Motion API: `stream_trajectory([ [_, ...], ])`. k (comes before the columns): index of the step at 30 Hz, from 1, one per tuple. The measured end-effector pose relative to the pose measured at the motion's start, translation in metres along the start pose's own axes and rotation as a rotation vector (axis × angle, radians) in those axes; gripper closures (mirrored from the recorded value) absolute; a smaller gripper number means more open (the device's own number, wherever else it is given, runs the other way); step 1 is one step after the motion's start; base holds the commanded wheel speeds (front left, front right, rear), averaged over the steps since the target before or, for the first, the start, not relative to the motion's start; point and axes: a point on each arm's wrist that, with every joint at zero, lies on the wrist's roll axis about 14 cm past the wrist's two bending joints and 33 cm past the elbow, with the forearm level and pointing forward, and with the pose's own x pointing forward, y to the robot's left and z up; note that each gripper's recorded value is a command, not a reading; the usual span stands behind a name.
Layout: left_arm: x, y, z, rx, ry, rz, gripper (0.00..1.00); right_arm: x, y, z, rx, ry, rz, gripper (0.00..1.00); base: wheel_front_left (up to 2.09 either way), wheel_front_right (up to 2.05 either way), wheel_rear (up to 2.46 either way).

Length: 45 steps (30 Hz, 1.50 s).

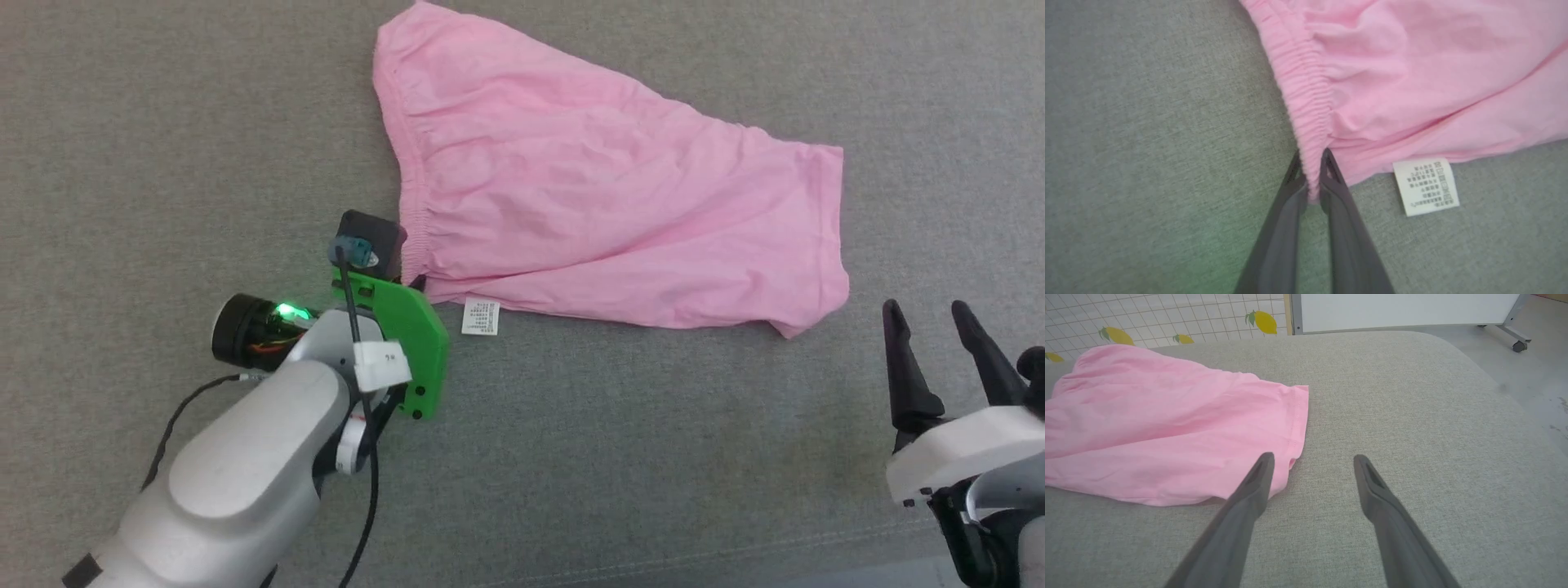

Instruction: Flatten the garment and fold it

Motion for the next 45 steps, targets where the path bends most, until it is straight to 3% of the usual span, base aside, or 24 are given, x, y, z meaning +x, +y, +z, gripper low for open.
stream_trajectory([
  [9,-0.038,0.018,0.038,-0.049,-0.22,0.098,1.0,0.004,0.038,-0.022,0.012,0.189,0.144,0.0,0.0,0.0,0.0],
  [17,-0.049,0.022,0.028,-0.063,-0.213,0.111,1.0,0.009,0.051,-0.057,0.03,0.342,0.168,0.0,0.0,0.0,0.0],
  [30,-0.049,0.024,0.015,-0.076,-0.185,0.111,1.0,0.023,0.068,-0.08,0.01,0.424,0.197,0.0,0.0,0.0,0.0],
  [31,-0.049,0.024,0.014,-0.077,-0.184,0.111,1.0,0.023,0.068,-0.08,0.008,0.423,0.199,0.09,0.0,0.0,0.0],
  [32,-0.049,0.024,0.013,-0.077,-0.182,0.111,1.0,0.024,0.069,-0.08,0.006,0.422,0.202,0.53,0.0,0.0,0.0],
  [33,-0.049,0.024,0.012,-0.078,-0.179,0.111,1.0,0.024,0.069,-0.079,0.003,0.417,0.205,0.7,0.0,0.0,0.0],
  [34,-0.049,0.024,0.011,-0.079,-0.177,0.111,1.0,0.025,0.07,-0.079,0.0,0.413,0.207,1.0,0.0,0.0,0.0],
  [41,-0.055,0.024,0.008,-0.077,-0.179,0.122,1.0,0.024,0.068,-0.068,0.0,0.373,0.215,1.0,0.0,0.0,0.0],
  [45,-0.066,0.023,0.012,-0.078,-0.198,0.132,1.0,0.023,0.064,-0.036,0.026,0.281,0.222,1.0,0.0,0.0,0.0],
])
